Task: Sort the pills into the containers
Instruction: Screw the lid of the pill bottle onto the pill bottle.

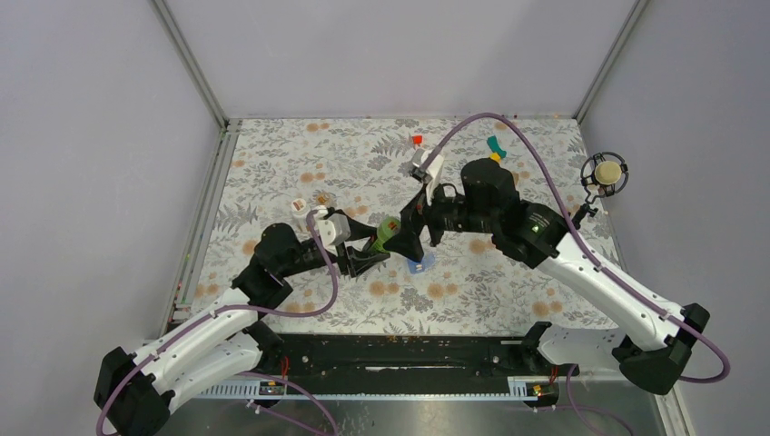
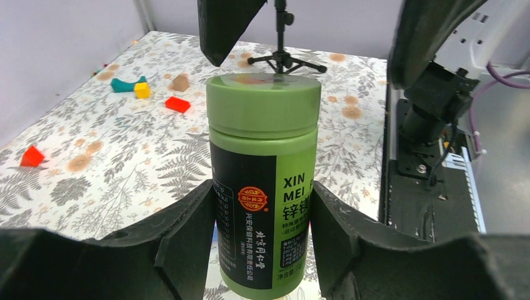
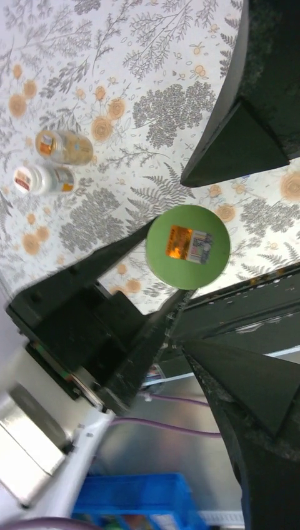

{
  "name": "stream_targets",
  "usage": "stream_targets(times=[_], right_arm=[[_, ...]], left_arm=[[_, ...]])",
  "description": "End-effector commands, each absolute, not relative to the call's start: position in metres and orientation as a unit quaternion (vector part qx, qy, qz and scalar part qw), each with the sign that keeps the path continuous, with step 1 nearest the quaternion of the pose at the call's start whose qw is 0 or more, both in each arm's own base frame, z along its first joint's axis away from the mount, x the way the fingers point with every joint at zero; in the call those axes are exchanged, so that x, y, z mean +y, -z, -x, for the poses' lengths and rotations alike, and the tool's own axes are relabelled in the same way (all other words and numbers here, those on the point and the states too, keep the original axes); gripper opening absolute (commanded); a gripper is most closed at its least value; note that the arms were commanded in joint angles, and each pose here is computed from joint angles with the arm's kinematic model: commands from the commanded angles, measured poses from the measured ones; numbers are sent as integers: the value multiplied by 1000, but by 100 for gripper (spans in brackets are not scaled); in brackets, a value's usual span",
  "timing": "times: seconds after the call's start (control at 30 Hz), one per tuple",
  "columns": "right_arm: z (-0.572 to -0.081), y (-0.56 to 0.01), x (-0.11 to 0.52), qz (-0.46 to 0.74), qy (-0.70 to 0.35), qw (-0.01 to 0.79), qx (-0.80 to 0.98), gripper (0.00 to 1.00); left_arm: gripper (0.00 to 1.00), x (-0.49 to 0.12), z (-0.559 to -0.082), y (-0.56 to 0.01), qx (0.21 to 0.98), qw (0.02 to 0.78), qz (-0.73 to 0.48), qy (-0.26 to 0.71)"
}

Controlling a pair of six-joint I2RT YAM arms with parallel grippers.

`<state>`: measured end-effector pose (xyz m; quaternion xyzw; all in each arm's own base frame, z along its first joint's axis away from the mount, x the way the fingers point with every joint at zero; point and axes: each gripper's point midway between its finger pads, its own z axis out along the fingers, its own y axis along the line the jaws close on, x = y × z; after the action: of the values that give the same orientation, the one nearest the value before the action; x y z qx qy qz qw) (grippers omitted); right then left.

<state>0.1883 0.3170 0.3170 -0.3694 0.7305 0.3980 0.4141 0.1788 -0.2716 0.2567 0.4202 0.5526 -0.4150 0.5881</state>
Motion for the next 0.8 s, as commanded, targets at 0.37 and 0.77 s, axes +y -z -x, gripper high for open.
stream_targets(times=[0.37,0.77], right_arm=[[-167,-319,316,483,-396,381,682,72],[-246,-309,325,175,-334,450,810,27]], left_arm=[[0,-280,-137,-295,455,574,-491,471],[0,-257,-194,-306,504,681,-373,377]])
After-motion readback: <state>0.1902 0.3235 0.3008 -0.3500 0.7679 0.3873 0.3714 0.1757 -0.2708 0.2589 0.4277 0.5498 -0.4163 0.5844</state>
